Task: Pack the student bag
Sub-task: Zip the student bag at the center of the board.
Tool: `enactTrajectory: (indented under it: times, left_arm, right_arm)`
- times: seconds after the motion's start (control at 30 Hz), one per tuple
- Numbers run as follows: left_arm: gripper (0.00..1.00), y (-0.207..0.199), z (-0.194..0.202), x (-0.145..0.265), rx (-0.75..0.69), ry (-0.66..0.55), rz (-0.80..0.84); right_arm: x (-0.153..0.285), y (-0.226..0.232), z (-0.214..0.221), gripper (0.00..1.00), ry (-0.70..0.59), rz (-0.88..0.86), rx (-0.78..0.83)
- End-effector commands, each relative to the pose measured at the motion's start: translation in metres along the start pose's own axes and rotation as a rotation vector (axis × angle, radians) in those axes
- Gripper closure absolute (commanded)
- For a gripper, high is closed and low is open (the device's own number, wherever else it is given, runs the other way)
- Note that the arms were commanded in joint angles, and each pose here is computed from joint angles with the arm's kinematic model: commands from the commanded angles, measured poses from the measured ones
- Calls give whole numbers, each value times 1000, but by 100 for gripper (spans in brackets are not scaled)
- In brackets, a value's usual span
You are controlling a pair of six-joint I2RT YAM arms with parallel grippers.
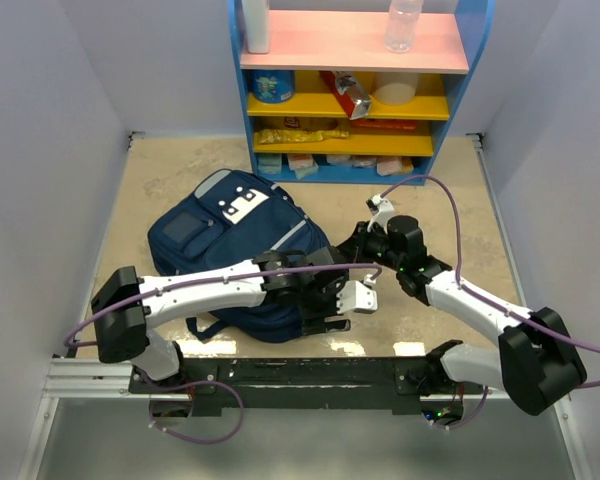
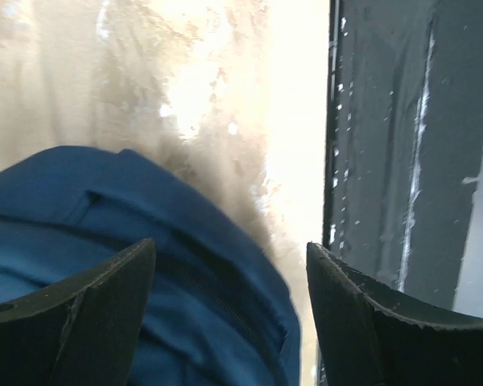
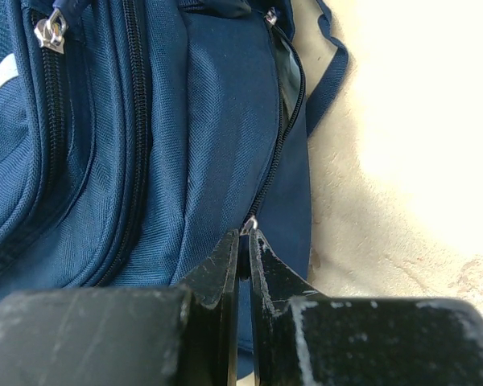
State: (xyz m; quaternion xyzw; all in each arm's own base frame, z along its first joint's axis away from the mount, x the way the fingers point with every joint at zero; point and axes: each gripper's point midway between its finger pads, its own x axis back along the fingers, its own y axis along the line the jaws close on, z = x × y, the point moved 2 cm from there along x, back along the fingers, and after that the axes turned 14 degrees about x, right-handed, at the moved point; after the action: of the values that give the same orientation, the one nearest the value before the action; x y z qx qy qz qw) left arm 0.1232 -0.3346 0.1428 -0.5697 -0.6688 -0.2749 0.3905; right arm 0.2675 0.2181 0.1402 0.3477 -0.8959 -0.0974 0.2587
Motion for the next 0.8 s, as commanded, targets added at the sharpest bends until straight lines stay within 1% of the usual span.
enactTrajectory:
  times: [0.0,0.17,0.27,0.37,0.4,0.47,0.5,0.57,0.6,0.63,0.67,0.73,0.77]
  left_arm:
    - [21,-9,-2,-17,91,-6,63]
    - [20,-4,4,-31,102,-4,71]
    - [21,2,9,-42,132,3,59]
    - [28,10,17,-49,144,9,10]
    - [32,14,19,-50,148,9,-15]
    - [38,17,23,-52,151,10,-32]
    - [45,21,30,-55,155,22,-58]
    - [48,26,35,-56,164,22,-102]
    - [45,33,41,-55,167,29,-152]
    - [40,37,42,-54,164,23,-178]
    - [30,43,44,-51,165,27,-220]
    - [23,50,47,-45,166,29,-266]
    - [15,50,54,-45,166,41,-268]
  right_arm:
    - [-1,10,-22,100,-55,-38,11]
    - [0,13,-27,100,-66,-42,15]
    - [2,14,-28,100,-66,-42,18]
    - [4,15,-28,100,-67,-45,19]
    - [4,15,-29,100,-68,-47,18]
    - [4,16,-30,100,-69,-53,16]
    - [4,16,-29,100,-67,-54,17]
    - [5,16,-31,100,-71,-53,19]
    - [5,17,-31,100,-69,-54,19]
    - [5,16,-31,100,-68,-51,19]
    - [5,16,-31,100,-68,-52,21]
    - [5,16,-30,100,-67,-50,22]
    - [5,16,-31,100,-68,-51,21]
